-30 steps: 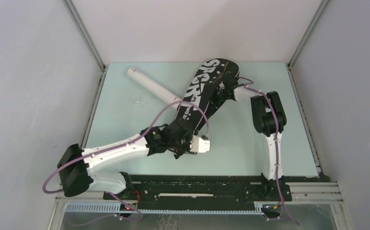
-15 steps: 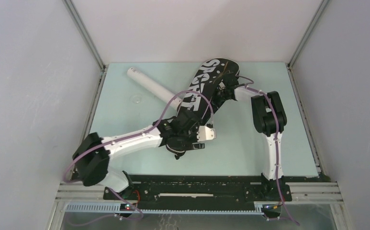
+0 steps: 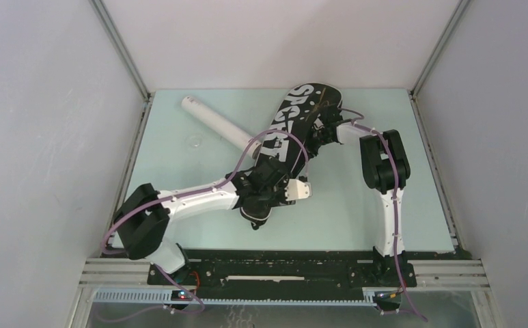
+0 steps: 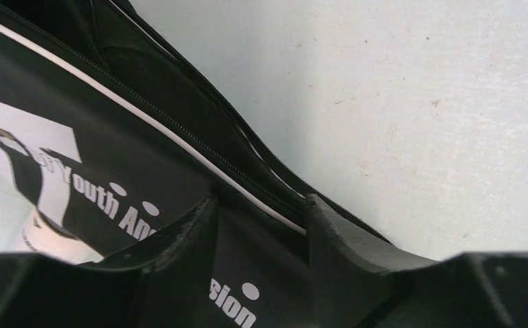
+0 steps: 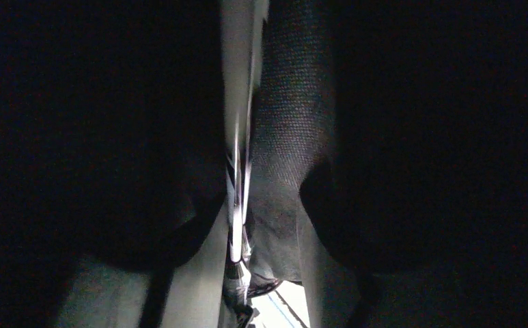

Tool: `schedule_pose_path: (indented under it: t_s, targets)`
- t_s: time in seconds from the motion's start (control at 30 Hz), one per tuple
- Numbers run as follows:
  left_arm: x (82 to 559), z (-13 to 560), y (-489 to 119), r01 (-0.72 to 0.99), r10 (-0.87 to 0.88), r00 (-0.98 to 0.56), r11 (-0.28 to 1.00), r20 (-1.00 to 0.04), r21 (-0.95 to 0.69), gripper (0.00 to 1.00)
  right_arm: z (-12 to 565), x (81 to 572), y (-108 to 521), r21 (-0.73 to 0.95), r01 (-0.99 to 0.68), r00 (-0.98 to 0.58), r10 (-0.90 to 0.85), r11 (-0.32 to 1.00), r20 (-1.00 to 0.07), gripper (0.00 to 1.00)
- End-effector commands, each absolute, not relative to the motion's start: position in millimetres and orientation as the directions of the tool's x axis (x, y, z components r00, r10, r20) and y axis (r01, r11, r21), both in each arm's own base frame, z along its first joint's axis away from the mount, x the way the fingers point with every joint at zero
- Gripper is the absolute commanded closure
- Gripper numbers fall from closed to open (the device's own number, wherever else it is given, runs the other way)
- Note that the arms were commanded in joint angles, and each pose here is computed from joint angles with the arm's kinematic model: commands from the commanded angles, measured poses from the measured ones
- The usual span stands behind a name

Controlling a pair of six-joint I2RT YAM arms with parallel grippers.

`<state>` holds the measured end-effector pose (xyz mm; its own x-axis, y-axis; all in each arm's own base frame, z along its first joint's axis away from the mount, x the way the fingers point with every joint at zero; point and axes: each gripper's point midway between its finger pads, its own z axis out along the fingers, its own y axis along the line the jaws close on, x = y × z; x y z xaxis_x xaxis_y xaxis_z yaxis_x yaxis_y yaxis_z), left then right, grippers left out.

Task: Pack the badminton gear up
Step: Place the racket in the racket bag.

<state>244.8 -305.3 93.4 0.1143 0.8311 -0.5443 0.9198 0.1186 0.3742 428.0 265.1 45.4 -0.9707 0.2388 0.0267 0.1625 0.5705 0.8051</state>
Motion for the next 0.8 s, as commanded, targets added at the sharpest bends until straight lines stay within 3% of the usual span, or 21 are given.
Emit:
schedule_pose_path:
  t_s: [0.0, 0.13, 0.53, 0.77]
  targets:
    - [242, 62, -286, 0.925, 0.879, 0.104, 0.087, -0.466, 0.370, 0.50, 66, 432, 259, 0.795, 0.029, -0.981, 0.169, 0.606, -0.093, 0.37]
    - [235, 50, -282, 0.937, 0.887, 0.088, 0.081, -0.453, 0.339, 0.59, 70, 430, 252, 0.784, 0.028, -0.982, 0.165, 0.620, -0.095, 0.27]
    - [229, 35, -286, 0.955, 0.883, 0.001, 0.139, -0.469, 0.264, 0.75, 86, 394, 223, 0.797, -0.074, -0.990, 0.051, 0.600, -0.130, 0.24]
    - [230, 28, -290, 0.960, 0.893, -0.014, 0.137, -0.450, 0.242, 0.81, 96, 369, 211, 0.892, -0.048, -0.999, -0.025, 0.450, -0.041, 0.24]
